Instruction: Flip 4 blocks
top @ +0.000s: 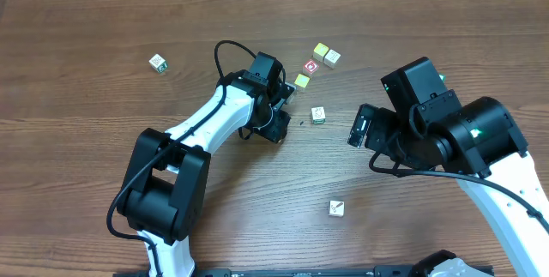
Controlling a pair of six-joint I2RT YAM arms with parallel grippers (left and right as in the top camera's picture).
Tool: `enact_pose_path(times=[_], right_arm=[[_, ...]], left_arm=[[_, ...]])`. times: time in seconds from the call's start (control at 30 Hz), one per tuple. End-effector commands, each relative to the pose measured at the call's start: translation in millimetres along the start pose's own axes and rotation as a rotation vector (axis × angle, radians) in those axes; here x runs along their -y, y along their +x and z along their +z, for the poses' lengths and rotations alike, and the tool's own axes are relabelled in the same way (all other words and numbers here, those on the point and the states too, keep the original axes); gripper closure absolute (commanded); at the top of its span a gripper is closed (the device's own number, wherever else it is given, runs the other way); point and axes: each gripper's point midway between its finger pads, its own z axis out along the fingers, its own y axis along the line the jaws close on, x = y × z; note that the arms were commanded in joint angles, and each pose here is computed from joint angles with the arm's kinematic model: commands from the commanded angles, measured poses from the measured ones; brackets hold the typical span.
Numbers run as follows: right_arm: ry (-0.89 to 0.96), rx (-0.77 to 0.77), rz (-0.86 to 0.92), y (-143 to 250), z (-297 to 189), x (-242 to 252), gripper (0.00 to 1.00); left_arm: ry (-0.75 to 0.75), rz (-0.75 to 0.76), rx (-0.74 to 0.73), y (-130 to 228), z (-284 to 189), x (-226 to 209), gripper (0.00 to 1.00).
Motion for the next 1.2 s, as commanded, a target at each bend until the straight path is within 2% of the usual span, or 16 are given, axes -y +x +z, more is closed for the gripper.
enact_pose_path(times=[0.0, 0.1, 0.23, 0.3, 0.47, 0.63, 0.83, 1.03, 1.17], right_arm=[[-0.030, 0.024, -0.006, -3, -9, -4, 0.00], [-0.030, 0.023, -0.006, -3, -9, -4, 0.00], [-0.027, 0.021, -0.006, -3, -9, -3, 0.00], [-0.027, 0.021, -0.006, -3, -9, -3, 0.00], [-0.024, 0.018, -0.006, -2, -9, -3, 0.00], [-0.023, 0.017, -0.006, -2, -9, -3, 0.00], [-0.010, 0.010, -0.005, 0, -9, 1, 0.02], [0.019, -0.007, -0.005, 5, -9, 7, 0.07], [0.019, -0.003, -0.004, 6, -12, 9, 0.08]], left_arm=[[-0.005, 0.020, 0.002, -5, 1, 0, 0.59], [-0.004, 0.014, -0.010, -1, 1, 0, 0.66], [0.004, 0.011, -0.027, 3, 1, 2, 0.69], [0.004, 0.010, -0.032, 4, 1, 2, 0.75], [0.003, -0.028, -0.041, 6, 1, 1, 0.80], [-0.006, -0.109, -0.031, 1, -5, 1, 0.96], [-0.007, -0.254, -0.029, -1, -38, 8, 0.95], [0.000, -0.268, -0.037, 20, -75, 32, 0.96], [0.018, -0.258, -0.010, 40, -87, 64, 0.95]])
